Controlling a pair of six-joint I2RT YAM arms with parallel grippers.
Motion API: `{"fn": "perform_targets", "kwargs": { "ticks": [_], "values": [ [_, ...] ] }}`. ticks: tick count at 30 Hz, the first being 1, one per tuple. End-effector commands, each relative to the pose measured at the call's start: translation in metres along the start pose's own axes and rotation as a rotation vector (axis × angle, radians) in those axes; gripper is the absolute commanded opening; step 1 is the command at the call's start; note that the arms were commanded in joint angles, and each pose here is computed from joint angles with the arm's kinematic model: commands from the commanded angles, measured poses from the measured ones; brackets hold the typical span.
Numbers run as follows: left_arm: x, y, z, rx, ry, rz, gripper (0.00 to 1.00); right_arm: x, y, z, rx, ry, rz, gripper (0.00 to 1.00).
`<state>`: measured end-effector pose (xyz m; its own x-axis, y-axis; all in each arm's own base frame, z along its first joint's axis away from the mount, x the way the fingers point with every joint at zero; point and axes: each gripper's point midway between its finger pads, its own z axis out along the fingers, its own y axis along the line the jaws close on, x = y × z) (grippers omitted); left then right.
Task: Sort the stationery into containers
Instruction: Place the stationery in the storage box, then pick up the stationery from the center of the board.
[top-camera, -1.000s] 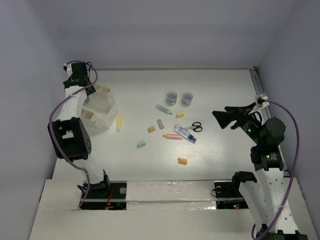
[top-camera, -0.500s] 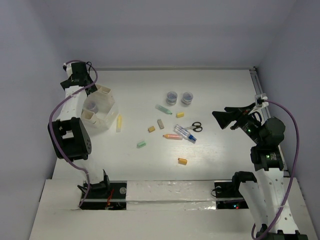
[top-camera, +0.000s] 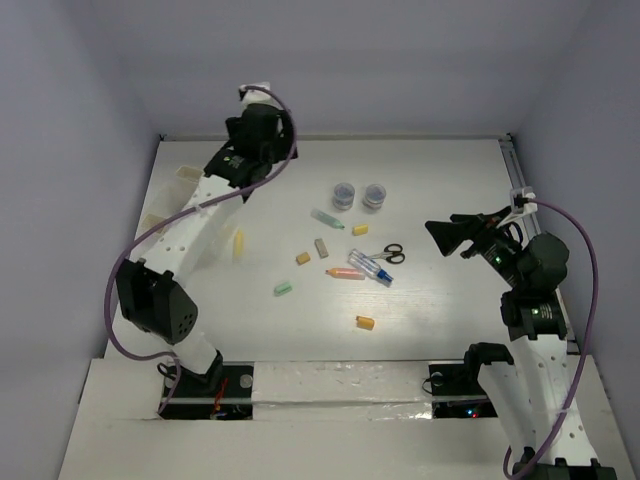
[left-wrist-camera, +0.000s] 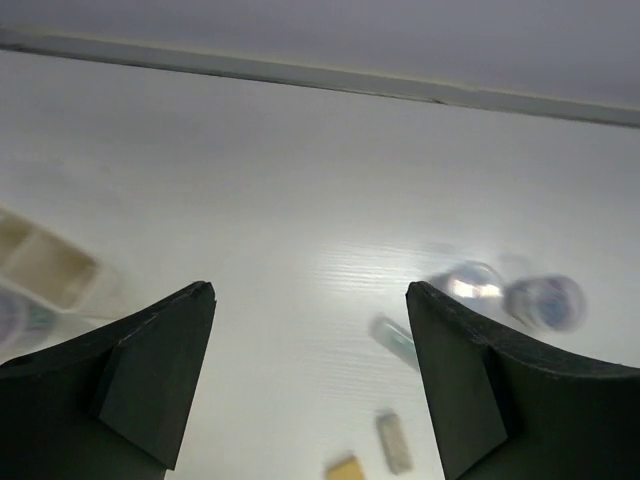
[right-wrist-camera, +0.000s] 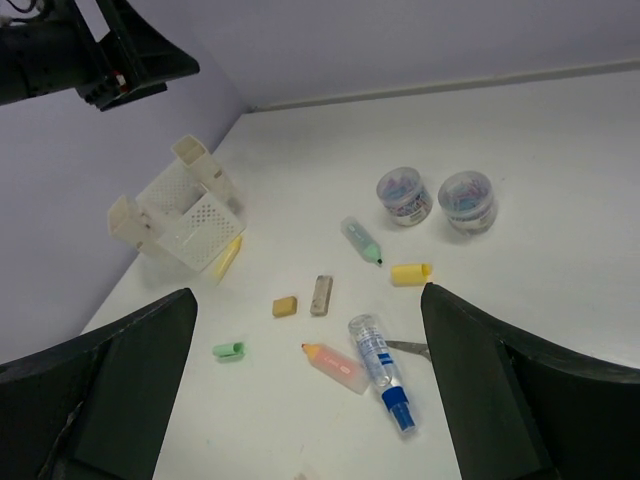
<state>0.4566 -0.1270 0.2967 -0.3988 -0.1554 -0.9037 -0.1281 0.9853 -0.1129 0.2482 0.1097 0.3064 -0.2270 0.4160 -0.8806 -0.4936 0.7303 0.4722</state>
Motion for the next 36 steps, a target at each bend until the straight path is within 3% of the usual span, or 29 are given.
{"fn": "perform_targets", "kwargs": {
  "ticks": [1,7,15,30,36],
  "values": [
    [0.022,-0.05,0.005,0.09,0.043,0.017,0.76,-0.005,-0.004,0.001,0.025,-0.013,-0.013,1.0],
    [0.083,-0.14,0.025,0.231,0.148,0.092,0.76,-0.004,-0.005,0.001,0.028,-0.007,-0.007,1.0],
    [0.135,-0.197,0.052,0.314,0.254,0.199,0.86,-0.004,-0.004,0.001,0.022,-0.006,-0.011,1.0],
    [0.176,-0.205,0.097,0.242,0.296,0.216,0.85,-0.004,-0.003,0.002,0.014,-0.004,-0.009,1.0],
    [0.191,-0.188,0.116,0.198,0.324,0.201,0.84,-0.003,-0.003,0.002,0.011,0.0,-0.008,1.0]
  ]
}}
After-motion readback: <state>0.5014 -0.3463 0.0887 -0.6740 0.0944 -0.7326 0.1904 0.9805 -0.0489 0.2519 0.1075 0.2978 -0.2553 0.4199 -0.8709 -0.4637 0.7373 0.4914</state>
